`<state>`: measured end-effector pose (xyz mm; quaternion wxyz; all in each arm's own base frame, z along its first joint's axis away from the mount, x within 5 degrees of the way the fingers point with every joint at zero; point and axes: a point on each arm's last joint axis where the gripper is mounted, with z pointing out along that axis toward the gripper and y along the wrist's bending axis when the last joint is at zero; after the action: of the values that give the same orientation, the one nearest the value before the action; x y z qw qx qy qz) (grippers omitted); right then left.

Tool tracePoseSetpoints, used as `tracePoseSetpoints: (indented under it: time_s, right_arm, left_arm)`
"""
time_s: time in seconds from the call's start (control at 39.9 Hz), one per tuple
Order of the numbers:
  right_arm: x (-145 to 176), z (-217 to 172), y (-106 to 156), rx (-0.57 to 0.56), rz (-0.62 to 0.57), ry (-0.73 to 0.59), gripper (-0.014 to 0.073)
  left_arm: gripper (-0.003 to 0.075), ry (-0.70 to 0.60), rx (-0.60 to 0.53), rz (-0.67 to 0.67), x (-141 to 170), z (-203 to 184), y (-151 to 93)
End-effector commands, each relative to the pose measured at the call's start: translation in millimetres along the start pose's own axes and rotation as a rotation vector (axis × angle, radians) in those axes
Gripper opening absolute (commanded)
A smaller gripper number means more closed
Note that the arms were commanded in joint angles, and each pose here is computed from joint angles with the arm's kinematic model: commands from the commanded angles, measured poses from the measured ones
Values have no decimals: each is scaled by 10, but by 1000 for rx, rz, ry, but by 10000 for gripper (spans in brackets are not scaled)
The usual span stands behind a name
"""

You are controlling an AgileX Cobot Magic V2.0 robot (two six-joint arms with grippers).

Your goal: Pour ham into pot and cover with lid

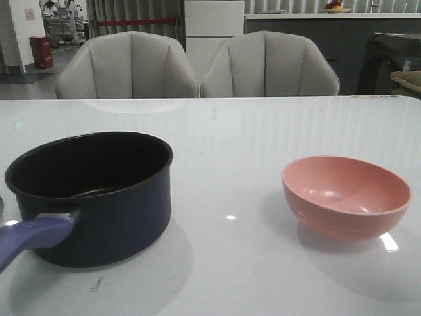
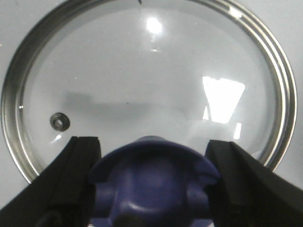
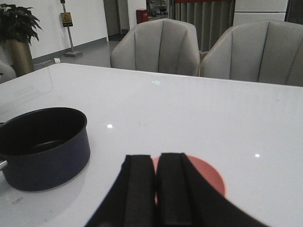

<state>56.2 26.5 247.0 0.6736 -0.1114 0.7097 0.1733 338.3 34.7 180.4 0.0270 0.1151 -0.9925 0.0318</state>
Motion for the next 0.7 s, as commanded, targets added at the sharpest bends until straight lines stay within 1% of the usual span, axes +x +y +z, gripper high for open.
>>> tracePoseSetpoints:
  time_s: [0.0,0.2,0.23,0.43,0.58,0.68]
  right_arm:
    - [-138,-9,-10,18,-3,-81,159]
    - [-138,-9,-10,18,-3,-81,159]
    - [-138,-9,-10,18,-3,-81,159]
    - [-138,-9,-10,18,-3,-81,159]
    - [-138,-9,-10,18,-3,-81,159]
    - [-138,-9,-10,18,-3,-81,159]
  left_arm:
    - [227,-65,4,15,47,-278,-17]
    - [227,-123,9,29,61,-571,-34]
    - [227,-148,11,33,76,-673,-39]
    - [227,-233,32,67,119,-1037,-78]
    - [227,-292,124,120,177,-1324,-193]
    - [227,-304,145,176,230,-1450,-335]
